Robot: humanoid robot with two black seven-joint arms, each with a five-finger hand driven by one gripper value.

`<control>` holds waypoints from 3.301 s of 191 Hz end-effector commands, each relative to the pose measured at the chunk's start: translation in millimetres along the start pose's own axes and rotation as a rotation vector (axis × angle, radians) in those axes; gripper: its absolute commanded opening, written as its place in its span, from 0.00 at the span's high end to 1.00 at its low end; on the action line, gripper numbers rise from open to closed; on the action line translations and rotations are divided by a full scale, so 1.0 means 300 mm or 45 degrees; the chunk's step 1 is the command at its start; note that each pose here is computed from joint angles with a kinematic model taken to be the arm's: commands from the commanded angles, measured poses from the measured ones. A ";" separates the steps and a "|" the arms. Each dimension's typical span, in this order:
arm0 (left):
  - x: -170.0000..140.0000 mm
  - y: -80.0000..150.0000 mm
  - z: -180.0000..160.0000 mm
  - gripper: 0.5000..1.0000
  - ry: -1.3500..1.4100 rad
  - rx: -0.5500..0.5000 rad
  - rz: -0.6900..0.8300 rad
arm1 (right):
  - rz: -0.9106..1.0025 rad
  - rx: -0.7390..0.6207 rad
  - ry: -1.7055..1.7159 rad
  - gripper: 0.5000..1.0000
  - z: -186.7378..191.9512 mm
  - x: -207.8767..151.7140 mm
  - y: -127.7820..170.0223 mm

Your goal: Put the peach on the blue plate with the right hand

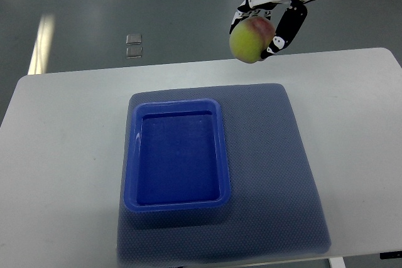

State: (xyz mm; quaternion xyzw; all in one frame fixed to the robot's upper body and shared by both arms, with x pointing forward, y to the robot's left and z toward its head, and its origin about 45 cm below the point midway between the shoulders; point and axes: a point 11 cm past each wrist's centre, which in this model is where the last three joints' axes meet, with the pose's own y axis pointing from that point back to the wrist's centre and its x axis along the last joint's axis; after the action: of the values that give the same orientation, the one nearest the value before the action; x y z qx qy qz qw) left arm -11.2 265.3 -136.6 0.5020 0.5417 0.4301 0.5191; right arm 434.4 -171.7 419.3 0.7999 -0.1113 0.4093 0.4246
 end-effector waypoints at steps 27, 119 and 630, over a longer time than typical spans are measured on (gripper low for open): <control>-0.002 0.000 -0.001 0.00 -0.001 0.000 -0.003 | -0.048 0.117 -0.056 1.00 -0.124 -0.030 -0.192; 0.003 0.000 -0.001 0.00 0.000 0.000 0.003 | -0.192 0.180 -0.147 0.91 -0.245 -0.351 -0.615; 0.014 0.000 -0.002 0.00 0.000 0.003 0.017 | 1.210 0.754 -2.621 0.14 0.471 -0.532 -0.350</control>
State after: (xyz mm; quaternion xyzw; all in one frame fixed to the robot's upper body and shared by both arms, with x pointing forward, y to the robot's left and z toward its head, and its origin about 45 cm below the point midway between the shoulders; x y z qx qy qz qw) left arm -11.4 269.2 -137.0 0.5059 0.5391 0.4327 0.5160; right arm 467.9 -243.9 197.4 0.7019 -0.5905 -0.2995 -0.2624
